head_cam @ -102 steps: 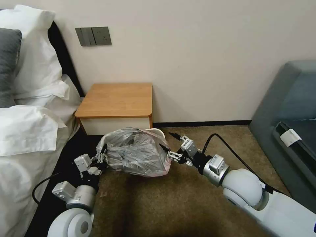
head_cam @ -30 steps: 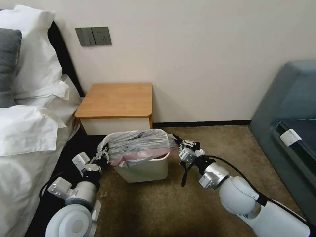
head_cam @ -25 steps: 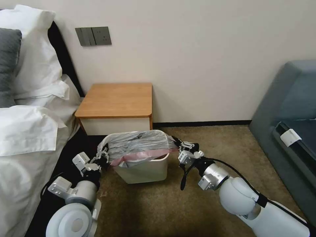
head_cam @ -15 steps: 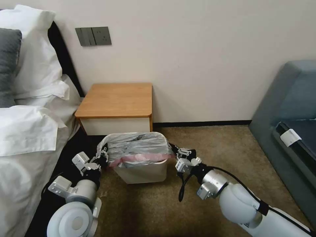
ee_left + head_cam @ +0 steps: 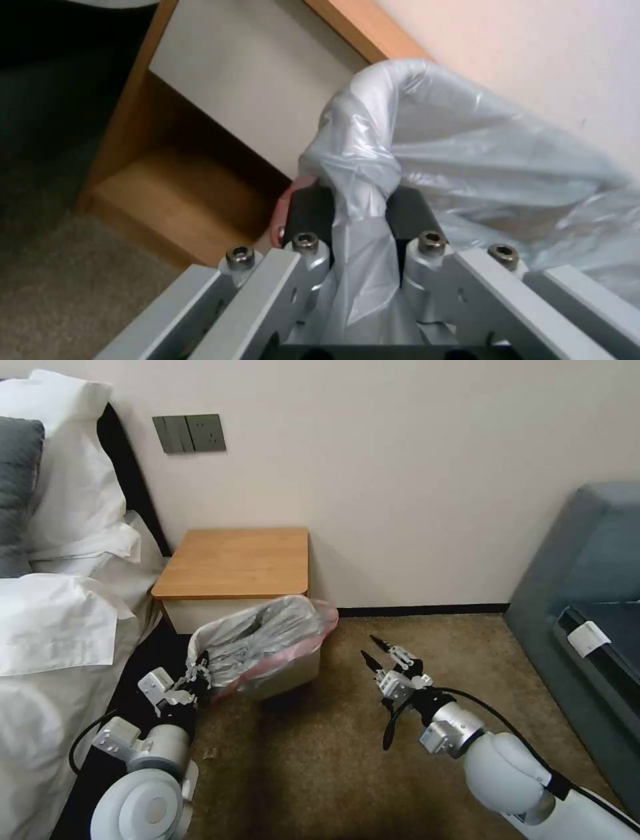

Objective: Pick up the garbage bag from the table and place it over the trash can.

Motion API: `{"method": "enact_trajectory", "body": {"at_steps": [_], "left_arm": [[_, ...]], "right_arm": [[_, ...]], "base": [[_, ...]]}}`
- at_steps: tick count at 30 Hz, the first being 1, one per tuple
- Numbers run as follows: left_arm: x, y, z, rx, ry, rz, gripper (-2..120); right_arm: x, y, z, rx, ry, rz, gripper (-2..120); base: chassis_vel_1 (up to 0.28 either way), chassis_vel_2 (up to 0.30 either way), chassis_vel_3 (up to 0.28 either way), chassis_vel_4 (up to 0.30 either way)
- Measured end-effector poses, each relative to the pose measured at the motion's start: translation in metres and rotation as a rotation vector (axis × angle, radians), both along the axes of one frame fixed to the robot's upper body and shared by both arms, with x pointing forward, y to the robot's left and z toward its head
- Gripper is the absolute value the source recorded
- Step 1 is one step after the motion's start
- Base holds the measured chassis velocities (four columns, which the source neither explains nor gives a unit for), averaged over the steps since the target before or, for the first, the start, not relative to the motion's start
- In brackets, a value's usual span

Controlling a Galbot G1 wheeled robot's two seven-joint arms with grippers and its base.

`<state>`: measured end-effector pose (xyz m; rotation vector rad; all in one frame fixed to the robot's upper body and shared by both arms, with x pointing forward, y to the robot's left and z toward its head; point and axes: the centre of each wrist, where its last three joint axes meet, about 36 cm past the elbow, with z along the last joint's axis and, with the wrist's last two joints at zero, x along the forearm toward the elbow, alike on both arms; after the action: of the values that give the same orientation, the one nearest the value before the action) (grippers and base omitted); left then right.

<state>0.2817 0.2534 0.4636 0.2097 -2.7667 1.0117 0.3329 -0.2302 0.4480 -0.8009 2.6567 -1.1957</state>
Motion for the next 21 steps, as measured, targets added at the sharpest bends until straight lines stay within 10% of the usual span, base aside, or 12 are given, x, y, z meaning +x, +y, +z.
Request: {"method": "enact_trajectory", "body": {"at_steps": [5,11,21], "left_arm": [[-0.004,0.000,-0.003,0.016,0.006,-0.019,10],[-0.006,0.000,-0.005,0.037,0.005,-0.055,10],[-0.010,-0.007,-0.005,0.053,0.001,-0.092,10]], "right_arm": [[0.006,-0.004,0.022,0.224,0.031,0.105,75],[0.039,-0.034,0.042,0.108,-0.026,0.451,96],[0.057,-0.037,0.048,0.065,0.086,0.605,98]], "base": [[0.000,0.000,0.000,0.000],[0.000,0.000,0.000,0.000],[0.000,0.000,0.000,0.000]]}}
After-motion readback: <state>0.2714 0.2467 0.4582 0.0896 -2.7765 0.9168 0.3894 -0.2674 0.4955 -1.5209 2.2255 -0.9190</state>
